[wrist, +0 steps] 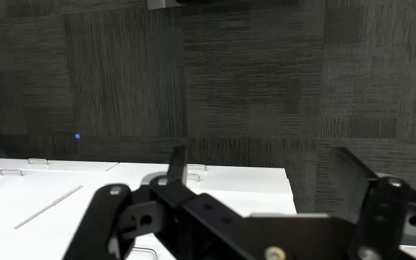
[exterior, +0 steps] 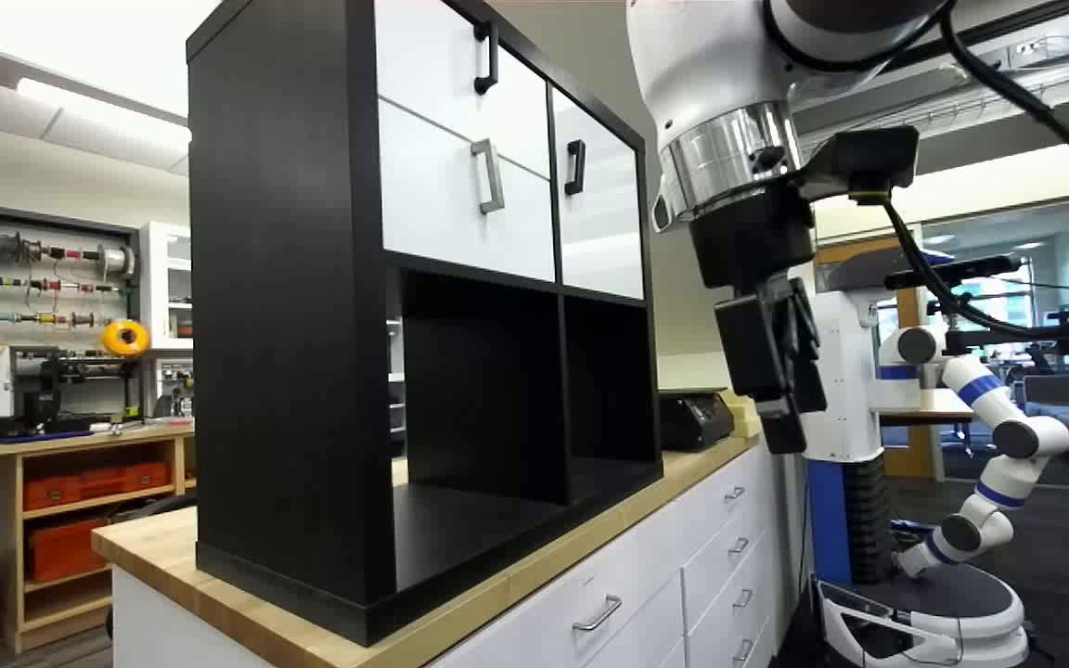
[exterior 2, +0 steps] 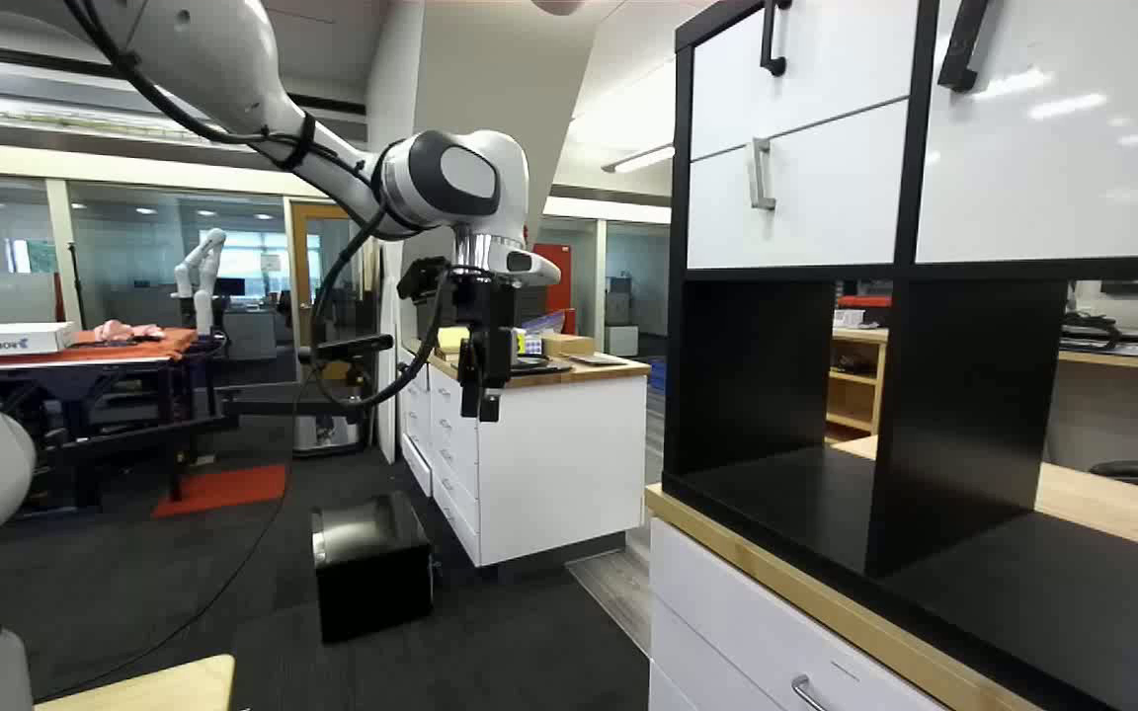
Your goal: Open the middle drawer on the left
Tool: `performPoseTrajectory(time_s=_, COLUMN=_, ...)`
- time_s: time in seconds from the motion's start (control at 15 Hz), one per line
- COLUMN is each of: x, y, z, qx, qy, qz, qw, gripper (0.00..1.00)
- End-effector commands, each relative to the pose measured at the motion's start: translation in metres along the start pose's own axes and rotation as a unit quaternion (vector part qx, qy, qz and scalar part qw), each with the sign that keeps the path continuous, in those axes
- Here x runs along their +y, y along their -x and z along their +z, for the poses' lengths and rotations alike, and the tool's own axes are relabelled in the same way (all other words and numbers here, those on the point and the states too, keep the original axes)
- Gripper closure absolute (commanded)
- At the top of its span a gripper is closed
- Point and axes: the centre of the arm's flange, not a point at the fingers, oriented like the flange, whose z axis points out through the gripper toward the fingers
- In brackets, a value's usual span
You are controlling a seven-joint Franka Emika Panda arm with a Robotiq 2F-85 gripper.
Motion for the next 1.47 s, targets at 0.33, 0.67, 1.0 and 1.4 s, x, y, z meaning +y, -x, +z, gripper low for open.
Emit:
performPoseTrajectory(time_s=0.33, x=0.0000, y=0.0000, z=0.0000, qx=0.000, qy=0.000, qz=0.000, qw=1.0000, gripper=0.00)
performPoseTrajectory(time_s=0.67, x=0.0000, y=0.0000, z=0.0000, qx=0.000, qy=0.000, qz=0.000, qw=1.0000, gripper=0.00)
performPoseTrajectory(time_s=1.0, x=0.0000, y=0.0000, z=0.0000, qx=0.000, qy=0.000, qz=0.000, qw=1.0000, gripper=0.00)
performPoseTrajectory(time_s=1.4, x=0.0063, y=-0.0077, z=-0.0057, qx=0.026, qy=-0.011, qz=0.009, qw=0.9995, gripper=0.00)
